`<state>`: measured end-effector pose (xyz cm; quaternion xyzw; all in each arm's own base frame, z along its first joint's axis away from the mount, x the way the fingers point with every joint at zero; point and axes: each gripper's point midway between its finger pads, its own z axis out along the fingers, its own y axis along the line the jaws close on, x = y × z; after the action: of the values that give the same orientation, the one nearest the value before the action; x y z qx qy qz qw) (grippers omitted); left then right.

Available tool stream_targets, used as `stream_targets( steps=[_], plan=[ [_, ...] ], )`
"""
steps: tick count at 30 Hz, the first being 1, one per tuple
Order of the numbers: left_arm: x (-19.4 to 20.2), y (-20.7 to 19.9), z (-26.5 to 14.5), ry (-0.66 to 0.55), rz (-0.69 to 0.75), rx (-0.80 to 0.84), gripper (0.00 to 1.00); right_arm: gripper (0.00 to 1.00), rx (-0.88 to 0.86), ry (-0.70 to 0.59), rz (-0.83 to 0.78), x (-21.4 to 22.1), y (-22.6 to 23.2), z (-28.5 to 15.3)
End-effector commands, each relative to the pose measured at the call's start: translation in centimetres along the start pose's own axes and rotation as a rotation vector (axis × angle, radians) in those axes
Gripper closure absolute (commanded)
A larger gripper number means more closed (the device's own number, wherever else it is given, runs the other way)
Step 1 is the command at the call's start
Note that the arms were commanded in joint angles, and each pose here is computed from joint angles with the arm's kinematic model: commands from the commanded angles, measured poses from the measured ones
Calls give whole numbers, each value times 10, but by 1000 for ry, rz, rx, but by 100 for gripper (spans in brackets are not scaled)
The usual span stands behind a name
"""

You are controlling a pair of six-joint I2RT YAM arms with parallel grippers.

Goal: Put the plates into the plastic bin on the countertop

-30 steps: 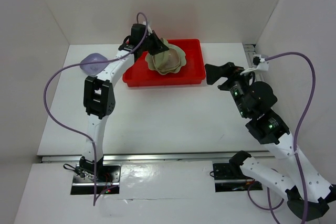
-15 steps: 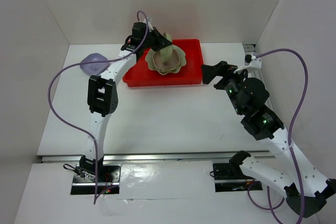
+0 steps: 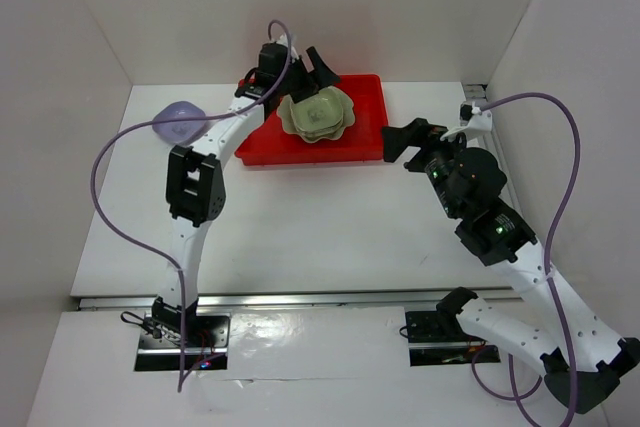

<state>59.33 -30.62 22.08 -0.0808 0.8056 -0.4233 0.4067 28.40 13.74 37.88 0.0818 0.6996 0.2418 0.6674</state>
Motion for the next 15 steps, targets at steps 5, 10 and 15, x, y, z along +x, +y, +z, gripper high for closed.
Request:
stream_targets(
  steps=[5,10,15],
  plan=[
    [-88,-126,-112,-312,222,73,0,0,-26,-24,-2,-8,8,2],
    [-136,-62,-165,-477,192,-239,0,0,-55,-20,11,-9,13,-2],
    [-170,90,-209,-460,-39,-544,0,0,-77,43,-6,14,13,1]
  ],
)
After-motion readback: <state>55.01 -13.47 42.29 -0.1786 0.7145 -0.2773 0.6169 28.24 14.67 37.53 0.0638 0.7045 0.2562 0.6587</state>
